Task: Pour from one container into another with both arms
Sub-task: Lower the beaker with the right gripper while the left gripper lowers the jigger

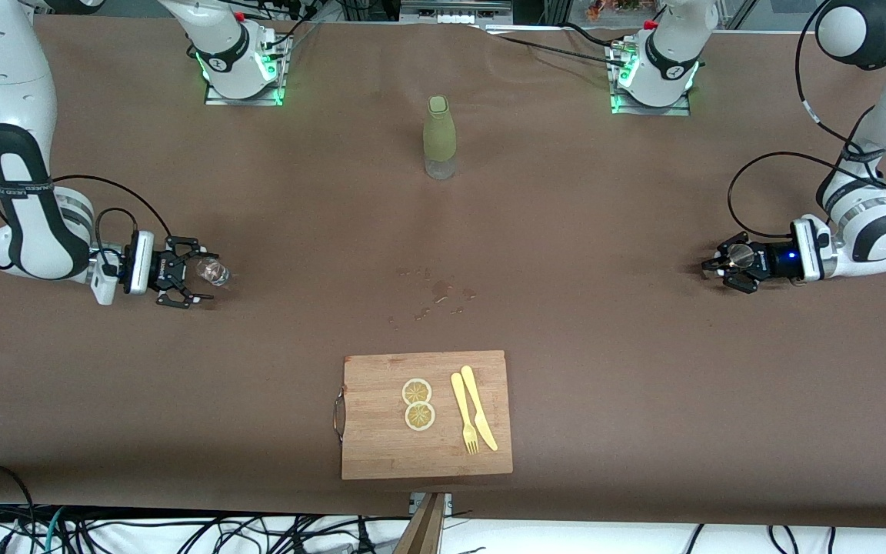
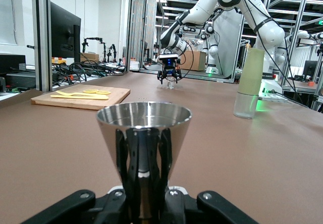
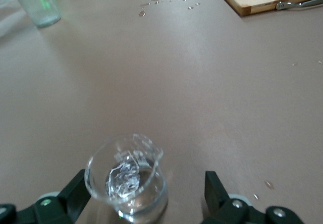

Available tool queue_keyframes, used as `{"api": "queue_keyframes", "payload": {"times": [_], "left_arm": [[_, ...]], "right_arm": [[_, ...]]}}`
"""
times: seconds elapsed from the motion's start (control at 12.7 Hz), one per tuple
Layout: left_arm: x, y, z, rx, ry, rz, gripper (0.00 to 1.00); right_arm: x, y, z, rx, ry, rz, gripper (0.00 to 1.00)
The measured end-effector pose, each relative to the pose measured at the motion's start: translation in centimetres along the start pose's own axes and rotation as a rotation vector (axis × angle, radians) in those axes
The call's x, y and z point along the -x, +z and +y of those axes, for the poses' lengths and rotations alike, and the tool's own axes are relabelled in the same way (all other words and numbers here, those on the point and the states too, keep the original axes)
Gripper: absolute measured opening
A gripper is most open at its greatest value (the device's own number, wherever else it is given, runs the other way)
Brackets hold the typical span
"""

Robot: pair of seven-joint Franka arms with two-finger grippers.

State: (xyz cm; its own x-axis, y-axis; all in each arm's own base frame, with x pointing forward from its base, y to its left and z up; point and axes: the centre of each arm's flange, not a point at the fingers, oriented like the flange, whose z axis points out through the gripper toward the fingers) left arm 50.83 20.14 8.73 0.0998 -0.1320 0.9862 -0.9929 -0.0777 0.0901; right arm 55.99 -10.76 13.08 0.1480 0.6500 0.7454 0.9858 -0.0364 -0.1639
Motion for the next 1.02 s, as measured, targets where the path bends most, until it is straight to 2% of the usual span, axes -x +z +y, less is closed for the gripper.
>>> {"api": "queue_keyframes", "payload": {"times": [0.39, 0.55, 0.71, 0.78, 1.02], "left_arm": [[1.5, -0.3, 0.1, -0.003, 0.028, 0.001, 0.09], [1.8, -0.4, 0.2, -0.003, 0.038, 0.002, 0.09], [2.0, -0.3, 0.2, -0.002, 0.039, 0.003, 0.12], [2.0, -0.3, 0.1, -0.002, 0.04, 0.004, 0.19], [2.0, -0.4, 0.1, 0.0, 0.04, 0.006, 0.49]], "right_arm": [[0.5, -5.3, 0.9, -0.027, 0.017, -0.156, 1.0], [-1.2, -7.8, 0.9, -0.038, 0.076, -0.242, 1.0], [-4.3, -10.9, 0.7, -0.019, 0.165, -0.331, 1.0], [-6.1, -12.1, 0.6, -0.001, 0.21, -0.368, 1.0], [-12.2, -13.6, 0.4, 0.051, 0.353, -0.483, 1.0]]}}
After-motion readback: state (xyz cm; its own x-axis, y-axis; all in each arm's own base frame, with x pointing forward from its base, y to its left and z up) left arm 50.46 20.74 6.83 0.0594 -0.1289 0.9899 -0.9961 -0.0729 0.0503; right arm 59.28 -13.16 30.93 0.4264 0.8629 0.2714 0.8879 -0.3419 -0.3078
